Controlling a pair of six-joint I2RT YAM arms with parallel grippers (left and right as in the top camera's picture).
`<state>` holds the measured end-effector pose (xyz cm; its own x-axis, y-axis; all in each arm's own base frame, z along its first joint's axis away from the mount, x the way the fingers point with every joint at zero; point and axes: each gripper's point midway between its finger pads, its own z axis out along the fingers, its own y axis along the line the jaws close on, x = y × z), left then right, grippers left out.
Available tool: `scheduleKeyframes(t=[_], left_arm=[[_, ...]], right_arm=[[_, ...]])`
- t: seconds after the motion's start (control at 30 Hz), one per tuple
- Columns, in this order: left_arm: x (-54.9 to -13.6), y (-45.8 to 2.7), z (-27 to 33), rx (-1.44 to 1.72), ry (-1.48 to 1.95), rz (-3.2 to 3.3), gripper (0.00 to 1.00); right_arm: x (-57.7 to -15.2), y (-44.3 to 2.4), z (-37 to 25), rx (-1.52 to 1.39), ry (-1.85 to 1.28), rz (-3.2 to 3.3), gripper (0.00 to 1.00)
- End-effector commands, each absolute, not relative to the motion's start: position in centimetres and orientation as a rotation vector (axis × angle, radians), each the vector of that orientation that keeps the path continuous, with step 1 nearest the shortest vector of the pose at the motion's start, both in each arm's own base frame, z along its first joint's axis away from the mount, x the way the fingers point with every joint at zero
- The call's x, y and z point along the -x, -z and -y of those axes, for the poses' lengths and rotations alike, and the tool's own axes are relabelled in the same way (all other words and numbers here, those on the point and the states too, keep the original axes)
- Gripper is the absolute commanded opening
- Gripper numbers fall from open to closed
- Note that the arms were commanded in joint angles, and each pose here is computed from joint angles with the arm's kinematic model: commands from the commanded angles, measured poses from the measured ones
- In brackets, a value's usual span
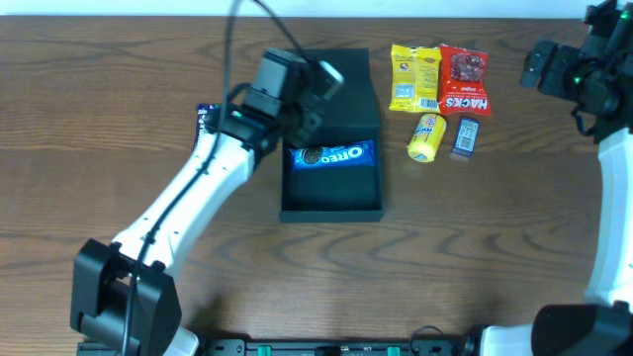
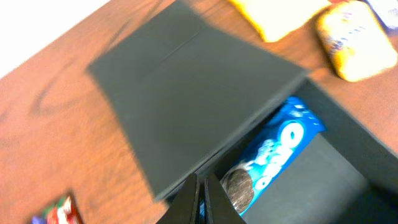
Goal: Pack container
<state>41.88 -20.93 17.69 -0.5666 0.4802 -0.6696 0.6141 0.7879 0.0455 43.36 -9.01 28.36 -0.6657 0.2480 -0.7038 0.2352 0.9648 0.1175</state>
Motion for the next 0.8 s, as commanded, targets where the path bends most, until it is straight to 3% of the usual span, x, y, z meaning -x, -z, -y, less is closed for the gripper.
scheduleKeyframes(t=[0.0, 0.3, 0.4, 0.53, 0.57, 0.63, 0.77], left_arm=[[-42.6, -18.0, 19.2, -0.612, 0.355, -2.355, 0.06], [-43.5, -18.1, 16.0, -0.546, 0.402, -2.368, 0.06], [-43.7, -18.3, 15.8, -0.564, 0.420, -2.351, 0.22], [-44.1, -18.6, 15.8, -0.574, 0.415, -2.326, 0.22], [-44.2, -18.7, 15.8, -0.574, 0.414, -2.321, 0.24], [-44.3, -18.8, 15.9, -0.574, 0.413, -2.315, 0.43], [-44.5, -19.1, 16.0, -0.575, 0.418, -2.299, 0.59]], right_arm=[[-44.7, -25.0, 7.2, -0.280, -0.140, -2.410, 0.98], [-47.6, -18.2, 3.0, -0.281, -0.250, -2.542, 0.96], [-49.2, -17.1, 2.4, -0.275, -0.244, -2.525, 0.98], [-51.0, -15.6, 3.3, -0.314, -0.174, -2.499, 0.99], [-51.5, -15.1, 3.7, -0.320, -0.152, -2.493, 0.99], [-52.4, -14.2, 4.5, -0.333, -0.106, -2.476, 0.99], [-54.6, -12.1, 5.2, -0.340, -0.074, -2.439, 0.99]])
